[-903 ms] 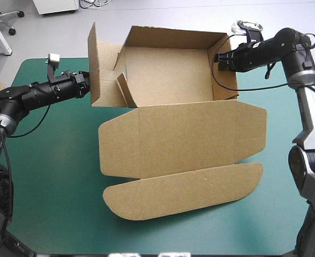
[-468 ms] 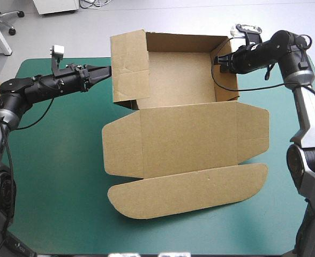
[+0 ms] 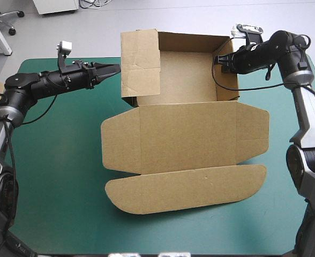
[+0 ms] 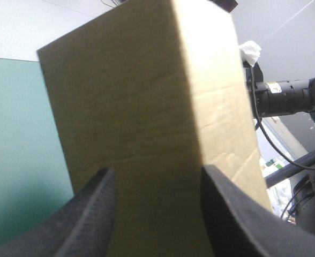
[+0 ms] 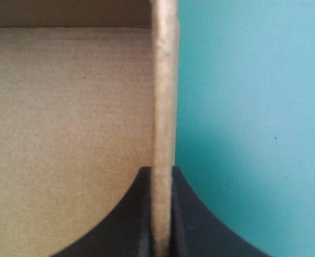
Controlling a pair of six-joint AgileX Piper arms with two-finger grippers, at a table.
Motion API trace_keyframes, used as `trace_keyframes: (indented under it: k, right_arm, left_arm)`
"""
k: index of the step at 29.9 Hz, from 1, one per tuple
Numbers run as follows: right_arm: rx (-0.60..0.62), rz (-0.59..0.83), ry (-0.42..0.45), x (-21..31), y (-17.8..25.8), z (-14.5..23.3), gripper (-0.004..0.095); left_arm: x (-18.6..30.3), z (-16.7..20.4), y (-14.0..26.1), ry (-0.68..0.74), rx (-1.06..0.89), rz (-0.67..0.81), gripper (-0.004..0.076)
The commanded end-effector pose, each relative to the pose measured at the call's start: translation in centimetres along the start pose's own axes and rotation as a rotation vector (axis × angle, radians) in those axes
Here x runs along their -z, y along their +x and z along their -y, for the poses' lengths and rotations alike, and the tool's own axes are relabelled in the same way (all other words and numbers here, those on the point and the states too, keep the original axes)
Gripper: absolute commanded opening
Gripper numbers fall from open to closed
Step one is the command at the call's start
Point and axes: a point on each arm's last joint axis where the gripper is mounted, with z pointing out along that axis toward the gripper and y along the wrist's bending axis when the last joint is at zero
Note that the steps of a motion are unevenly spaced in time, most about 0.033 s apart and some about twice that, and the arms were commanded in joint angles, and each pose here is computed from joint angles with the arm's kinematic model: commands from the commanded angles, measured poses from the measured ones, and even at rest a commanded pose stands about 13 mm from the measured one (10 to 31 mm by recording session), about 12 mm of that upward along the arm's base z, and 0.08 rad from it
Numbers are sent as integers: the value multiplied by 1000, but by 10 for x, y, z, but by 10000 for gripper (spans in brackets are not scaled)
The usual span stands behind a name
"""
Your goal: Fold the box
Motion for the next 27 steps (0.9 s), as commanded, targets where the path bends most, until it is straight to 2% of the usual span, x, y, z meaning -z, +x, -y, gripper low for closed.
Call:
trace_keyframes:
  k: [1, 9, 20, 27]
  right_arm:
    - [17, 117, -17, 32, -12, -21, -32]
    - [-1, 131, -51, 27, -12, -30, -32]
    - [-22, 119, -54, 27, -11, -30, -31]
    - [10, 77, 30, 21, -6, -36, -31]
  left_arm:
    - [7, 39, -22, 72, -65, 64, 405]
    - [0, 43, -22, 15, -83, -17, 405]
    - [1, 49, -24, -70, -65, -108, 405]
    - [3, 53, -30, -155, -73, -134, 405]
